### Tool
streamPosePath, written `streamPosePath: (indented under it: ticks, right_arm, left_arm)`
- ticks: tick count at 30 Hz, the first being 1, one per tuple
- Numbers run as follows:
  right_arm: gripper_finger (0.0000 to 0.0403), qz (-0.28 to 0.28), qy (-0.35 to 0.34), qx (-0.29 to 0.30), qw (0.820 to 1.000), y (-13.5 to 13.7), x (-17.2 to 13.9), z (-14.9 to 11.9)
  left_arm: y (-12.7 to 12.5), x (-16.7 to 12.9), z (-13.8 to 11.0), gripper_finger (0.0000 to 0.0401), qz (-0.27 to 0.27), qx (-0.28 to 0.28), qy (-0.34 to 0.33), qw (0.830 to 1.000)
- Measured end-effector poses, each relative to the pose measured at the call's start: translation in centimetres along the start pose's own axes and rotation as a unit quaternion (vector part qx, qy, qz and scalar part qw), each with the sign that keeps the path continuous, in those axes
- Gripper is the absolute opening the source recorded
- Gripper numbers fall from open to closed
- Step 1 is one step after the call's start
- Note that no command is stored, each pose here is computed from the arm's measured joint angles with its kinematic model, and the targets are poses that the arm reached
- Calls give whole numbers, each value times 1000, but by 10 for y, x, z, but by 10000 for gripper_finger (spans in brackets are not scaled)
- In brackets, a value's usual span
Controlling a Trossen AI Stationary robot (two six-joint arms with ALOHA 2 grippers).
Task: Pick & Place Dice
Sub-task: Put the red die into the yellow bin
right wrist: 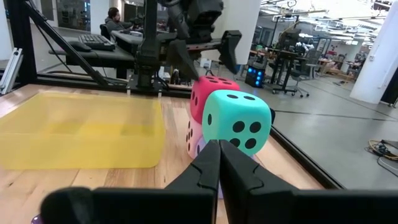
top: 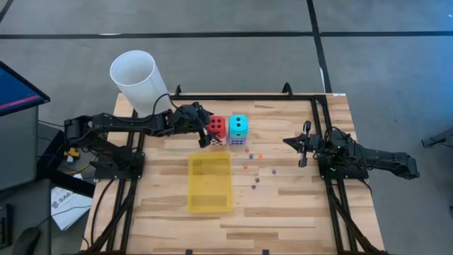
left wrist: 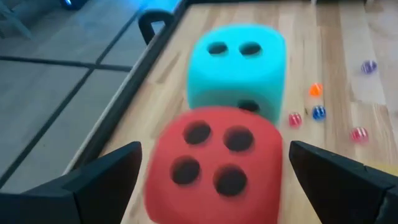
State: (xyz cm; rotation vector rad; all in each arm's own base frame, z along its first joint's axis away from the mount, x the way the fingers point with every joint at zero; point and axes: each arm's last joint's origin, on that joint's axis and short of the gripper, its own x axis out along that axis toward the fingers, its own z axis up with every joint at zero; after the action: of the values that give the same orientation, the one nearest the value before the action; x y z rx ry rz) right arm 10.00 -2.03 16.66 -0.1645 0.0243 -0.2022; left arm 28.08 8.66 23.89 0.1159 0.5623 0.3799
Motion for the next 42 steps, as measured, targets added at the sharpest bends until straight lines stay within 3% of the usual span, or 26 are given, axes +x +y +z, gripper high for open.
streamPosePath:
  ticks: [12,31,42]
  right_arm:
    - [3,0,0,0,1000,0,0,0]
    - [3,0,0,-1,1000,0,0,0]
    - [3,0,0,-1,1000,0,0,0]
  left_arm:
    - [8,2,-4,398,-44,-17,6,999]
    - [7,11,-10,398,-41,-25,27,998]
    - [8,1,-5,398,-45,-27,13,999]
